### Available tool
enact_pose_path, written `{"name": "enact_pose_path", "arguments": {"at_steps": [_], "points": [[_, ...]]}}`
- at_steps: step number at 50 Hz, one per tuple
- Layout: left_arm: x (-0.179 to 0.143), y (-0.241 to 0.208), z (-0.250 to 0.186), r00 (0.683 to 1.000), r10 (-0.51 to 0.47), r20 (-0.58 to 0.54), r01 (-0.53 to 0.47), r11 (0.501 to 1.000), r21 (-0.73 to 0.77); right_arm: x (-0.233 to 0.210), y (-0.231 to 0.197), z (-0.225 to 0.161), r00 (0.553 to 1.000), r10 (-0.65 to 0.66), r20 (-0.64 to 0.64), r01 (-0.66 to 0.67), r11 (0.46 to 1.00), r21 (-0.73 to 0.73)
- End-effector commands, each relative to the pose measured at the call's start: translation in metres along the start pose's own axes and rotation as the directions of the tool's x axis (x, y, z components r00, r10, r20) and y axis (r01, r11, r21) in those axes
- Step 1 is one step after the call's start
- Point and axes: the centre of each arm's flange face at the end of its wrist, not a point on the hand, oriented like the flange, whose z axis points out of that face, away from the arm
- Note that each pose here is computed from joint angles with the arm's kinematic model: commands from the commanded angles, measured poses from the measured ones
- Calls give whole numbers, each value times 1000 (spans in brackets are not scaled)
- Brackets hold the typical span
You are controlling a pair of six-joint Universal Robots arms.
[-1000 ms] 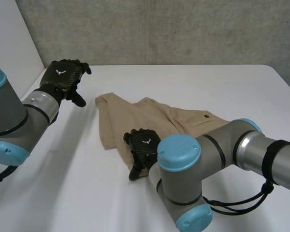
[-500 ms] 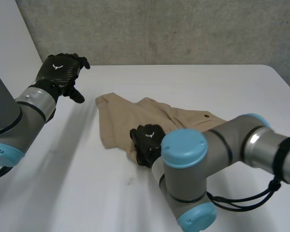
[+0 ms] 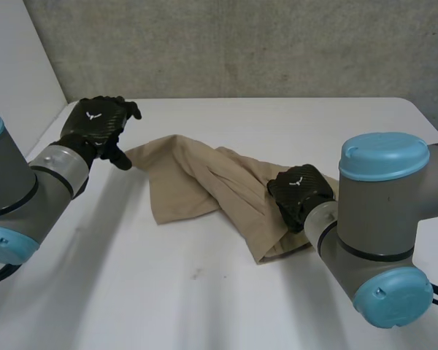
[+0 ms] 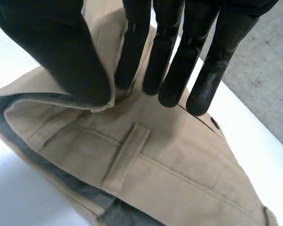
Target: Fold the shorts.
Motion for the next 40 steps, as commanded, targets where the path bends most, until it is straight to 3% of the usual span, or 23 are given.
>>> {"name": "enact_pose_path", "arguments": {"at_steps": [1, 9, 23, 30, 40], "points": [[3, 0, -1, 1000, 1, -6, -1, 1000, 3, -10, -15, -3, 963, 266, 51, -269, 961, 59], [3, 0, -1, 1000, 1, -4, -1, 1000, 3, -24, -19, -8, 905, 413, 105, -420, 906, 54], [4, 2, -2, 1000, -3, -8, 3, 1000, -6, -77, -14, -30, 906, 369, 209, -380, 925, 11], [4, 4, -3, 1000, -4, -6, 4, 1000, -11, -110, 7, -23, 903, 349, 252, -350, 936, -42], [3, 5, -2, 1000, -4, -4, 4, 1000, -14, -127, 12, -7, 907, 349, 237, -365, 930, 27]]}}
